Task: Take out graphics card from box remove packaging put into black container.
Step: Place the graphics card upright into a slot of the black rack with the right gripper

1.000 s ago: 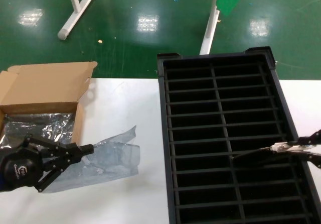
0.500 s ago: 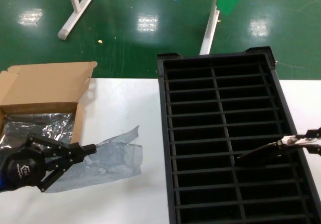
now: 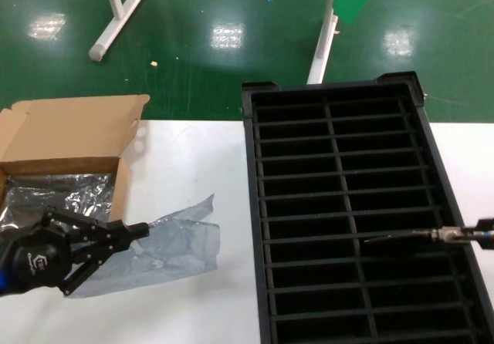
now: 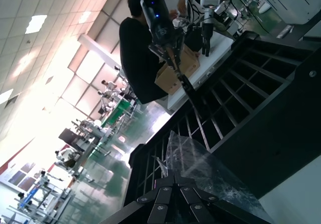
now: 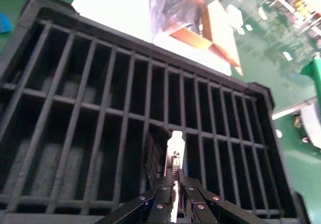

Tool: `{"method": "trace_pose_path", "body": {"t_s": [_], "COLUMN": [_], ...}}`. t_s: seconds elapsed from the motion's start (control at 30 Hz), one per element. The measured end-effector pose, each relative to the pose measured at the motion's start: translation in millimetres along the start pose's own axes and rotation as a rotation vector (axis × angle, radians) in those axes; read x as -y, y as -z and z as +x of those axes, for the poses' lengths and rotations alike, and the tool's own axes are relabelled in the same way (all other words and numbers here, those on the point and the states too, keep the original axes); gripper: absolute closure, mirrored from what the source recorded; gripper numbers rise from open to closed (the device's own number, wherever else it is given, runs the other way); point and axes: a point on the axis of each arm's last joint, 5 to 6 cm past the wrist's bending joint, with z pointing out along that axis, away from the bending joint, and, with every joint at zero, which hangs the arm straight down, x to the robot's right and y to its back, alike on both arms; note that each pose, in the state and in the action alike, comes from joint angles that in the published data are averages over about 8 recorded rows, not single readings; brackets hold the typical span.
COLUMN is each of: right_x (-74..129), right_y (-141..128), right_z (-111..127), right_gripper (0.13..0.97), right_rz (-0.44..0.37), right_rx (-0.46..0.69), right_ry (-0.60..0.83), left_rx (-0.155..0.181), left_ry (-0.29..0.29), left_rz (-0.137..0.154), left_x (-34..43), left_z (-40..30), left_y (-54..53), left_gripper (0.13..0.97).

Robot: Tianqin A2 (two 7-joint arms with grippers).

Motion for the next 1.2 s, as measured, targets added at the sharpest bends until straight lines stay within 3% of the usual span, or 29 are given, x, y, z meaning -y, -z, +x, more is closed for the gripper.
{"method": "trace_pose_path", "body": {"t_s": [0.3,0.73,1.03,1.2], "right_x": [3.1,10.2,13.4,11.9], "right_y": [-3.5,-10.2,-9.2,-7.2], "right_z": [3.5,14.8,16.4,15.2], "right_gripper": [0.937,0.940,0.929,0.880], "right_rz": [-0.029,-0.024,-0.021,-0.024], "right_rx": [0.049,0.023,-0.002,-0.013], "right_ry": [0.009,0.010,-0.022,-0.039], "left_rx": [-0.001,0.003,0.001,-0.001], "left_ry": [0.009,0.017,0.017,0.015], "left_rz": [-0.010,-0.026,-0.030,-0.027], "left_x": [-0.7,-2.4,-3.4,-3.8], "left_z": [4.5,7.8,8.2,7.4], "left_y": [1.5,3.4,2.9,1.6], "left_gripper": [0.954,0.954,0.954,0.954]}}
